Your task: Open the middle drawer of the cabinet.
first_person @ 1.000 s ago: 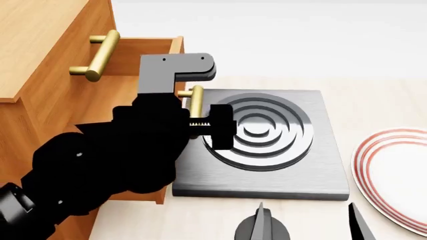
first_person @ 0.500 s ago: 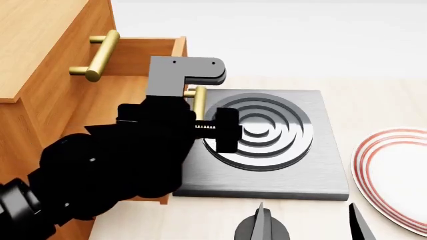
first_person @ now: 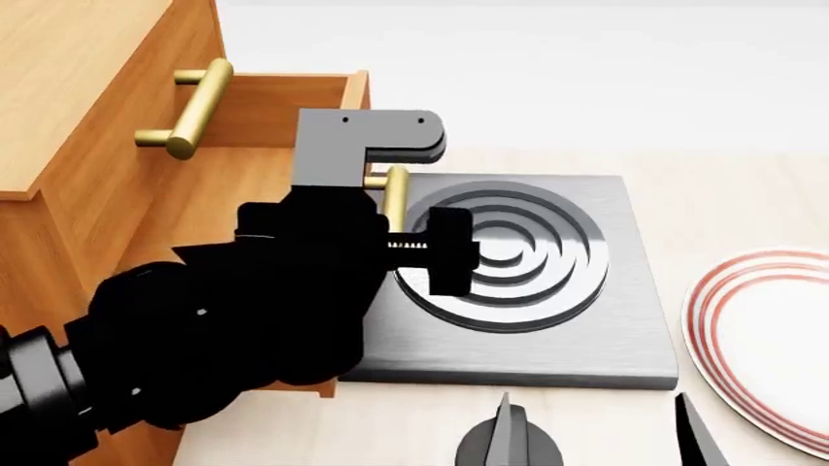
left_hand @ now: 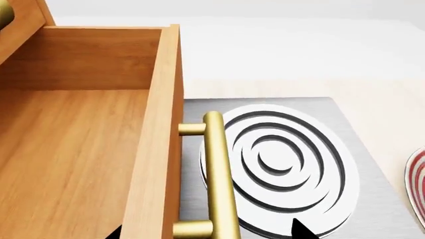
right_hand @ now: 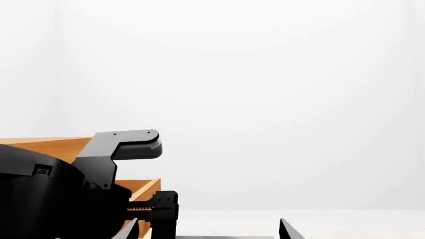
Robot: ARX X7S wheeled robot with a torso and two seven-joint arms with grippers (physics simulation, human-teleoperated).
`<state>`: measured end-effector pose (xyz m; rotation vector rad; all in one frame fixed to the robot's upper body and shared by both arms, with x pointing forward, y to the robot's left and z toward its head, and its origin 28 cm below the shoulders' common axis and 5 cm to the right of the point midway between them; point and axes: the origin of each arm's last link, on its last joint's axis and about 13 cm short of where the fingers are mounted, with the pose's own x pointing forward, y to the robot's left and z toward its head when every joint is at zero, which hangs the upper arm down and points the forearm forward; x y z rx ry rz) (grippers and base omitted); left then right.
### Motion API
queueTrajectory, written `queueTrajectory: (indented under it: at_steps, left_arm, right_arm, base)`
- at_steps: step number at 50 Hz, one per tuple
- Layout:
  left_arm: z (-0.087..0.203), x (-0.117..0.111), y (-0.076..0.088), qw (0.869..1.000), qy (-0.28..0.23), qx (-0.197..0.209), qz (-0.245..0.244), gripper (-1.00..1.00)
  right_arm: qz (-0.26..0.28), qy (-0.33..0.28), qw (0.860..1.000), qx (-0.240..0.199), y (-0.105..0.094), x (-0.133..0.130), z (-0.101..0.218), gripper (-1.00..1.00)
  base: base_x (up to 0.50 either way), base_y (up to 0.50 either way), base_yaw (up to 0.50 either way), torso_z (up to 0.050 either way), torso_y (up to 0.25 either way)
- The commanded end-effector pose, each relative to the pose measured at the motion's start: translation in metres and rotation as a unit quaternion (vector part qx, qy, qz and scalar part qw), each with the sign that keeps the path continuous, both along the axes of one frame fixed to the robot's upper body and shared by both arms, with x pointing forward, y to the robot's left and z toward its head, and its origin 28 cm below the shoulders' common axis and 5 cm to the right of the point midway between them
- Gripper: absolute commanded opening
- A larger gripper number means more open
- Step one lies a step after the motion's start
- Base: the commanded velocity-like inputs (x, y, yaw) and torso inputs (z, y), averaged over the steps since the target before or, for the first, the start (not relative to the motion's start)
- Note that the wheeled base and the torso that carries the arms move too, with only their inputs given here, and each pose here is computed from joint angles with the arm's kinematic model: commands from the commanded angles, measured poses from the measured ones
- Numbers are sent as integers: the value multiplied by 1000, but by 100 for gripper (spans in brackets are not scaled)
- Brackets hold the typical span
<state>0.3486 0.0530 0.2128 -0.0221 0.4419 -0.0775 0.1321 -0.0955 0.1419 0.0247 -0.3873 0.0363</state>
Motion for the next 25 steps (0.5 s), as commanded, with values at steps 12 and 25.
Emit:
queueTrajectory:
  at_steps: [12,25]
  left_arm:
    - [5,-37,-36,976,25,-113,-187,100]
    - [6,-44,-39,970,24,-119,-213,100]
  right_arm:
    - [1,1,1000,-1,0,0,-1,100]
    - [2,1,1000,0,0,0,-1,100]
  base:
    - [-2,0,-4,0,0]
    - [-1,0,-5,0,0]
